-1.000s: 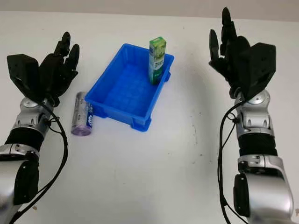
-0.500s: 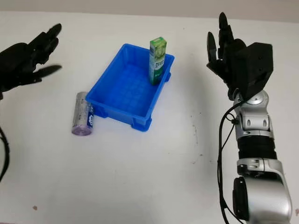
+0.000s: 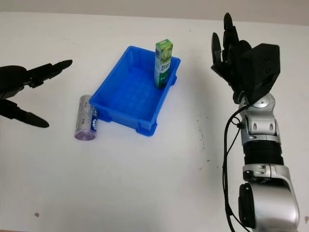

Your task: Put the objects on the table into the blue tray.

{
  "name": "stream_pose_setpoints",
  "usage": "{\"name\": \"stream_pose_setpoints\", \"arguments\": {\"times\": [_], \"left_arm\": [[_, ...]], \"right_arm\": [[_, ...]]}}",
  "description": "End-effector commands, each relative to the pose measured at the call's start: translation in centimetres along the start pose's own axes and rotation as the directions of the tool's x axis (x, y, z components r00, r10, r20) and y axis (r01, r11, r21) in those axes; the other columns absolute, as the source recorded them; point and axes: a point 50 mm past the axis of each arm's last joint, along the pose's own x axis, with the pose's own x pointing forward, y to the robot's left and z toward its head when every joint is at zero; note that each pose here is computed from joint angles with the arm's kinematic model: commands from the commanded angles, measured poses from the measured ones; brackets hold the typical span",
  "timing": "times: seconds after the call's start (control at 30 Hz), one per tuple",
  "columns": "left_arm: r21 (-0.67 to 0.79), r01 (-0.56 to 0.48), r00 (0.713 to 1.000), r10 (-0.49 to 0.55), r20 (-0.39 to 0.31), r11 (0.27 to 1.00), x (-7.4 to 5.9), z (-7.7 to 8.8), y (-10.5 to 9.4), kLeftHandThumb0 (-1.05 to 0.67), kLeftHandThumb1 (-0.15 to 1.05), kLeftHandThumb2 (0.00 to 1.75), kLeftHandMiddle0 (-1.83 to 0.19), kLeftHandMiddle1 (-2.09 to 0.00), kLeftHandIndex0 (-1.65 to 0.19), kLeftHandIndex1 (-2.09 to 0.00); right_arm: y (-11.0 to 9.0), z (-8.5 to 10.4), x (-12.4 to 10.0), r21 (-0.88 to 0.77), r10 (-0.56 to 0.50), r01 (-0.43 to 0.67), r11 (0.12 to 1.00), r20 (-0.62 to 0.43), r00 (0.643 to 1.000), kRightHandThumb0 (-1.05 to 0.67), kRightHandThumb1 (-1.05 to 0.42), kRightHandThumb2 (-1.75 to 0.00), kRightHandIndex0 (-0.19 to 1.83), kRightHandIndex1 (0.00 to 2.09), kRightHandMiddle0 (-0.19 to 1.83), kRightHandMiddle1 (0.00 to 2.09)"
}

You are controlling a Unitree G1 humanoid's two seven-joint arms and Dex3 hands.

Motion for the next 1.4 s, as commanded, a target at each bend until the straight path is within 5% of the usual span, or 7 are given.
{"name": "stream_pose_setpoints", "arguments": {"times": [0.0, 0.23, 0.43, 0.6, 1.03, 1.37], "left_arm": [[0.004, -0.001, 1.0, 0.002, -0.016, 1.0, 0.1, 0.2, -0.2, -0.79, 0.79, 0.04, 0.19, 0.0, 0.19, 0.0], [-0.07, 0.014, 0.999, -0.017, -0.038, 0.997, 1.6, -0.3, -1.3, -0.9, 0.82, 0.06, 0.19, 0.0, 0.19, 0.0], [-0.229, 0.044, 0.999, -0.041, 0.016, 0.973, 2.7, -1.6, -2.7, -0.87, 0.81, 0.06, 0.19, 0.0, 0.19, 0.0], [-0.175, 0.029, 1.0, -0.026, 0.018, 0.984, 3.4, -2.1, -3.8, -1.01, 0.88, 0.07, 0.19, 0.0, 0.19, 0.0], [-0.119, 0.008, 1.0, -0.006, 0.018, 0.993, 3.7, -1.9, -4.8, -0.99, 0.9, 0.06, 0.19, 0.0, 0.19, 0.0], [-0.081, -0.037, 0.996, 0.044, 0.083, 0.996, 4.2, -1.4, -6.0, -1.01, 0.91, 0.06, 0.19, 0.0, 0.19, 0.0]], "right_arm": [[-0.2, 0.7, 0.3, 0.005, -0.009, 0.009, 1.0, 0.021, 1.0, -0.69, -1.05, -0.75, -0.19, 0.0, -0.19, 0.0], [-0.4, 0.7, 0.2, 0.005, -0.023, 0.023, 1.0, 0.032, 0.999, -0.68, -1.05, -0.74, -0.19, 0.0, -0.19, 0.0], [-0.6, 0.8, 0.1, -0.009, -0.027, 0.028, 1.0, 0.037, 0.999, -0.68, -1.05, -0.74, -0.19, 0.0, -0.19, 0.0], [-0.7, 0.8, 0.1, -0.007, -0.031, 0.031, 0.999, 0.035, 0.999, -0.67, -1.05, -0.74, -0.19, 0.0, -0.19, 0.0], [-0.7, 0.8, 0.1, 0.007, -0.031, 0.03, 1.0, 0.042, 0.999, -0.67, -1.05, -0.74, -0.19, 0.0, -0.19, 0.0], [-0.8, 0.9, 0.0, 0.018, -0.03, 0.029, 0.999, 0.046, 0.999, -0.65, -1.05, -0.75, -0.19, 0.0, -0.19, 0.0]]}}
